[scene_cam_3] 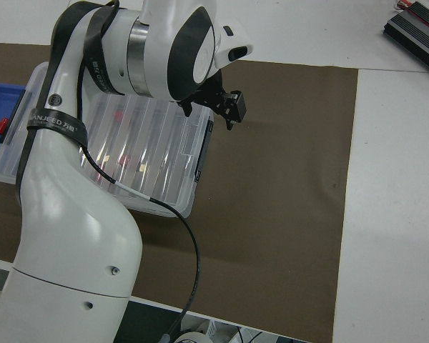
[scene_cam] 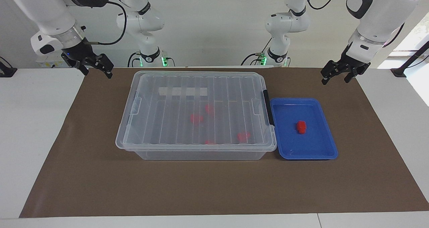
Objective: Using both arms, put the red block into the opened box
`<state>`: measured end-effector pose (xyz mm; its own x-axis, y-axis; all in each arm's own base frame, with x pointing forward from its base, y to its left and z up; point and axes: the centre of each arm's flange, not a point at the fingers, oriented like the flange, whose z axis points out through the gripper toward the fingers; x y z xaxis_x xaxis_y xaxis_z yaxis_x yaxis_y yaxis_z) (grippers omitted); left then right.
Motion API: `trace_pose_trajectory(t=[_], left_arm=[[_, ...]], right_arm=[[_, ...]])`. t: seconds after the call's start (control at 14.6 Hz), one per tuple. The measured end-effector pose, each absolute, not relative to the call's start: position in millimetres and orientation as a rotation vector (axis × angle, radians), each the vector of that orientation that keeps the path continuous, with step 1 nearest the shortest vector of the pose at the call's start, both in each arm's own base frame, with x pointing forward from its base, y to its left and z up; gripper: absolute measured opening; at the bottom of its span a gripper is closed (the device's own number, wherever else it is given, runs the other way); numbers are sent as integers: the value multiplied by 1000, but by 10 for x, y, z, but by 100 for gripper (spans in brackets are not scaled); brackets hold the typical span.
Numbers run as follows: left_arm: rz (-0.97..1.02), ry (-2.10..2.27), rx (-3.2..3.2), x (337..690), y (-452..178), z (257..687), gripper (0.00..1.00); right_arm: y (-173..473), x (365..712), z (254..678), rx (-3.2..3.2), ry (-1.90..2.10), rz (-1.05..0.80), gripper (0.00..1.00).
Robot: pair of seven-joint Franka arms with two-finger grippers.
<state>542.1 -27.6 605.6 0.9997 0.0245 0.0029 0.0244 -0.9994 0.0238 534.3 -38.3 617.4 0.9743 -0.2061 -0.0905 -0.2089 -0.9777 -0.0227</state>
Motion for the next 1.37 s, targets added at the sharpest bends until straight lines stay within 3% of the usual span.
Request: trace_pose_trajectory(t=[0.82,1.03,1.37], left_arm=[[5,38,3118,5421,-276,6056,100],[5,38,3118,5421,-276,6056,100],[5,38,3118,5421,-276,6056,100]], right_arm=[[-308,5326,5972,-3092,217,125,100],[-309,5359,5779,-3092,179,12,100],[-52,5338,5353,-3095,107,30,100]])
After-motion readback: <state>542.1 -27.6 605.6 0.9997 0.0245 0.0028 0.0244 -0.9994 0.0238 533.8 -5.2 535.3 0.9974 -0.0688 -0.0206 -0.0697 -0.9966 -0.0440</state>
